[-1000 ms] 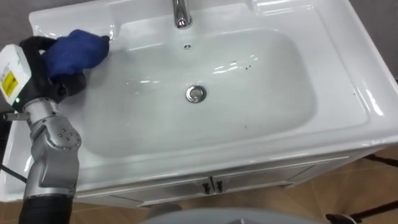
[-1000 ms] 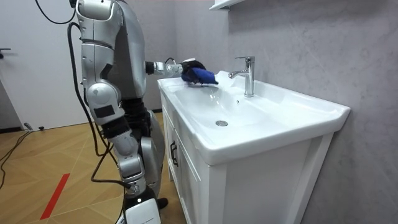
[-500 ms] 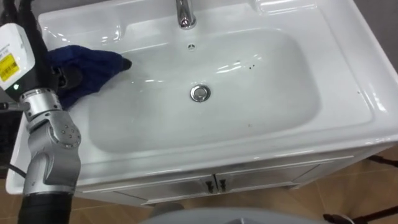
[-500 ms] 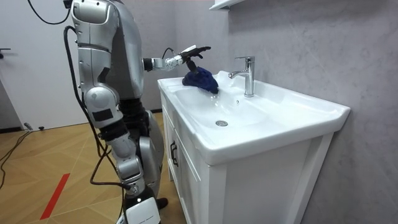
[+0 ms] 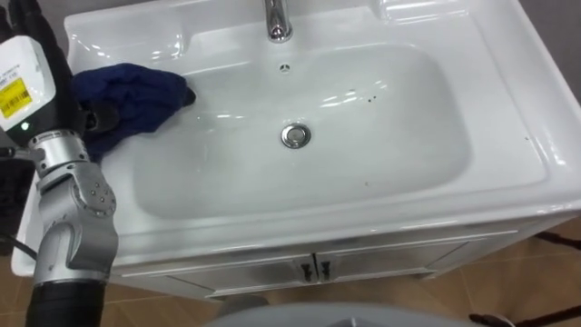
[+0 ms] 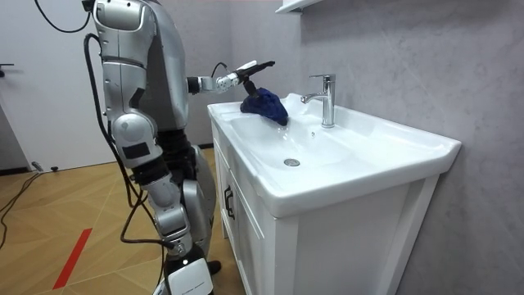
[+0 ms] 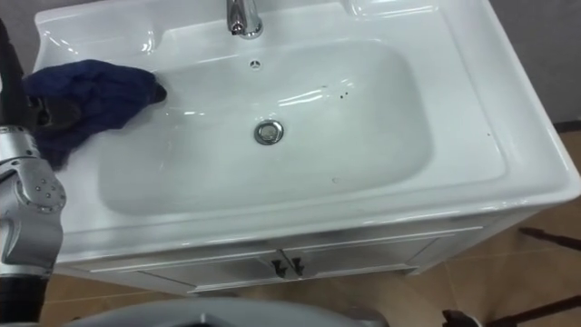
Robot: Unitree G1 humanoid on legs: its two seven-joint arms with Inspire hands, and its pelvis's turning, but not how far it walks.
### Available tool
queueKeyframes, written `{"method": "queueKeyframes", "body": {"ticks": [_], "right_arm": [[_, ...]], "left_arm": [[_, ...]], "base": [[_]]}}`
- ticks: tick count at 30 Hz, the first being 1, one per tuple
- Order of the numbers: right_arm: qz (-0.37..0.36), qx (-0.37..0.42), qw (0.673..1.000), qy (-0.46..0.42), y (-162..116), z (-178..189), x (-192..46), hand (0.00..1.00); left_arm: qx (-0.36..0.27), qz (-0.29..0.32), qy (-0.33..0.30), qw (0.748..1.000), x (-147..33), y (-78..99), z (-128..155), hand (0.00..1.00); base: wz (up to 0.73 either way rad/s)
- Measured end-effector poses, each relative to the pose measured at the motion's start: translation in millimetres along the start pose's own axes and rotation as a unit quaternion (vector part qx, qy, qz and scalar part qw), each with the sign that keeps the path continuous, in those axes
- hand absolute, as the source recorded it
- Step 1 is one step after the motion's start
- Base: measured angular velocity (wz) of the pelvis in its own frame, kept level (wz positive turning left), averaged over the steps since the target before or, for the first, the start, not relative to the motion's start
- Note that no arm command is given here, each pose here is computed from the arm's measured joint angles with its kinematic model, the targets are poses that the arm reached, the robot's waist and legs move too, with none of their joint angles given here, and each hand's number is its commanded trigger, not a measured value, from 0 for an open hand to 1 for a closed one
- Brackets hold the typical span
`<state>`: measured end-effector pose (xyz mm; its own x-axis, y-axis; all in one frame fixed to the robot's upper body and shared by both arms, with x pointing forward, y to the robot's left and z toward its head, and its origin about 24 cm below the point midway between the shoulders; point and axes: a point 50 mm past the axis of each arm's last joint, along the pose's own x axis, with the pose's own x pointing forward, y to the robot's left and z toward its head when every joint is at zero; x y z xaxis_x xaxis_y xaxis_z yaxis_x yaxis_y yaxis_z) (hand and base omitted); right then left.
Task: Wipe basin
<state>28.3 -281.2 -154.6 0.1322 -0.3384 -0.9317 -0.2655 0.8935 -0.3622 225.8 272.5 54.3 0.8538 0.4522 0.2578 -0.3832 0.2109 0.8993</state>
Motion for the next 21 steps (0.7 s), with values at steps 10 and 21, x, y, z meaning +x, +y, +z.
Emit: {"method": "queueKeyframes", "body": {"ticks": [10, 21], "right_arm": [[-0.003, 0.001, 1.000, 0.001, 0, 0, 0, 0.00], [-0.015, 0.026, 1.000, 0.004, 0, -1, 0, 0.00]], "left_arm": [[-0.004, 0.003, -0.001, 1.000, 0.1, 0.3, 0, 0.00], [-0.019, 0.108, 0.011, 0.994, 22.0, 41.3, -10, 0.00]], "base": [[0.00], [0.00]]}}
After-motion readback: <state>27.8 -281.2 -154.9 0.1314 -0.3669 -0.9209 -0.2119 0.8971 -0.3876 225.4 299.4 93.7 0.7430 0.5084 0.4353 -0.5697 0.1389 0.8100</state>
